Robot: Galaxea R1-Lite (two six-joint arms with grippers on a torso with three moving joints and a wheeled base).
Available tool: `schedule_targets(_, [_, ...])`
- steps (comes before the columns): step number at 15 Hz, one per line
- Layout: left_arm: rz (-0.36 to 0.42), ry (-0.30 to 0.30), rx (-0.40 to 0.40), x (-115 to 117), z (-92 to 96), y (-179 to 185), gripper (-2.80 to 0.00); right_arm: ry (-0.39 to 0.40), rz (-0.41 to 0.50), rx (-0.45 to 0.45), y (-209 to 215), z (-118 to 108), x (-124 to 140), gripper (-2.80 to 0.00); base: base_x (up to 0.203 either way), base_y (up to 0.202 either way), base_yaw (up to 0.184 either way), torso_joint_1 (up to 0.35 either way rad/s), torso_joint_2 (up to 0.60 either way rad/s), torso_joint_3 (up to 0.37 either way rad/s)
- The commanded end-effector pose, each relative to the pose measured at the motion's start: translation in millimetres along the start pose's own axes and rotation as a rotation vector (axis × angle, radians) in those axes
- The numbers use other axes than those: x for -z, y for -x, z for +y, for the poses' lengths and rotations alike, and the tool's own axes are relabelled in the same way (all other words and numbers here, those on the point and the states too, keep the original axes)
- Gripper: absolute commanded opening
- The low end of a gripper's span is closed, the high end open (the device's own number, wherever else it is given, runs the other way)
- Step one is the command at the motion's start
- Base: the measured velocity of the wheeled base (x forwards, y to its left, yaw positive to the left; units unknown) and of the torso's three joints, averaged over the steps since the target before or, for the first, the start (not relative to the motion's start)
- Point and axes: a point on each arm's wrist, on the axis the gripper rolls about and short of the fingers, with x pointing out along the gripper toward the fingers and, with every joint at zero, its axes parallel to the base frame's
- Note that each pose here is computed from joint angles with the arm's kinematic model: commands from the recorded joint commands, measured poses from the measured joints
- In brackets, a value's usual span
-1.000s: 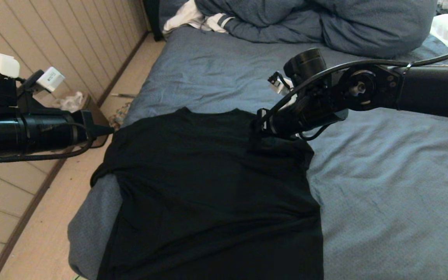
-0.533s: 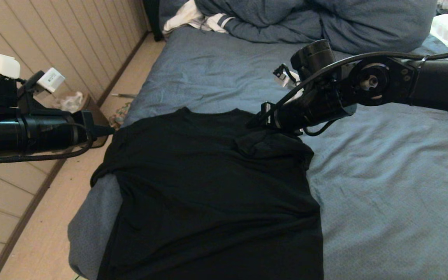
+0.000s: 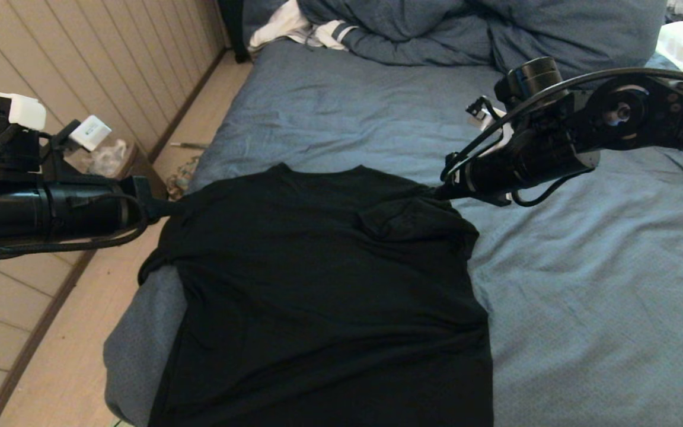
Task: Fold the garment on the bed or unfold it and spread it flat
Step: Fold the black T-shirt
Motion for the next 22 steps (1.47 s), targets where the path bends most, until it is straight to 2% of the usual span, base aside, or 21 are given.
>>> schedule_targets(1, [0.025,0.008,0.022,4,0.1,-3,-2.80,-0.018,0.020,0.018,-3,-8,3,-2.80,0.000,0.000,0.000,0.000,0.00,0.000])
schedule_targets(3, [0.038,0.009,0.032,7,-0.1,-4,-2.80,-0.022,0.025,0.028,-7,-10,3,-2.80,0.000,0.000,0.000,0.000,0.00,0.000])
schedule_targets(5, [0.042,0.008,0.036,8,-1.4,-5,-2.80,-0.040,0.027,0.066,-15,-22,1,-2.80,0.000,0.000,0.000,0.000,0.00,0.000])
schedule_targets(8, [0.042,0.009,0.036,8,-1.4,-5,-2.80,-0.048,0.073,0.090,-32,-29,9,-2.80,0.000,0.000,0.000,0.000,0.00,0.000])
schedule_targets(11, [0.044,0.009,0.037,8,-1.5,-5,-2.80,-0.046,0.105,0.092,-40,-28,16,-2.80,0.000,0.000,0.000,0.000,0.00,0.000])
schedule_targets(15, [0.051,0.009,0.039,9,-0.5,-11,-2.80,-0.010,0.179,0.063,-33,-8,42,-2.80,0.000,0.000,0.000,0.000,0.00,0.000])
schedule_targets(17, [0.019,-0.004,0.048,10,2.0,-17,-2.80,0.016,0.215,0.041,-27,3,58,-2.80,0.000,0.000,0.000,0.000,0.00,0.000])
schedule_targets(22, [-0.002,-0.014,0.052,13,4.6,-21,-2.80,0.077,0.243,-0.004,-27,15,94,-2.80,0.000,0.000,0.000,0.000,0.00,0.000])
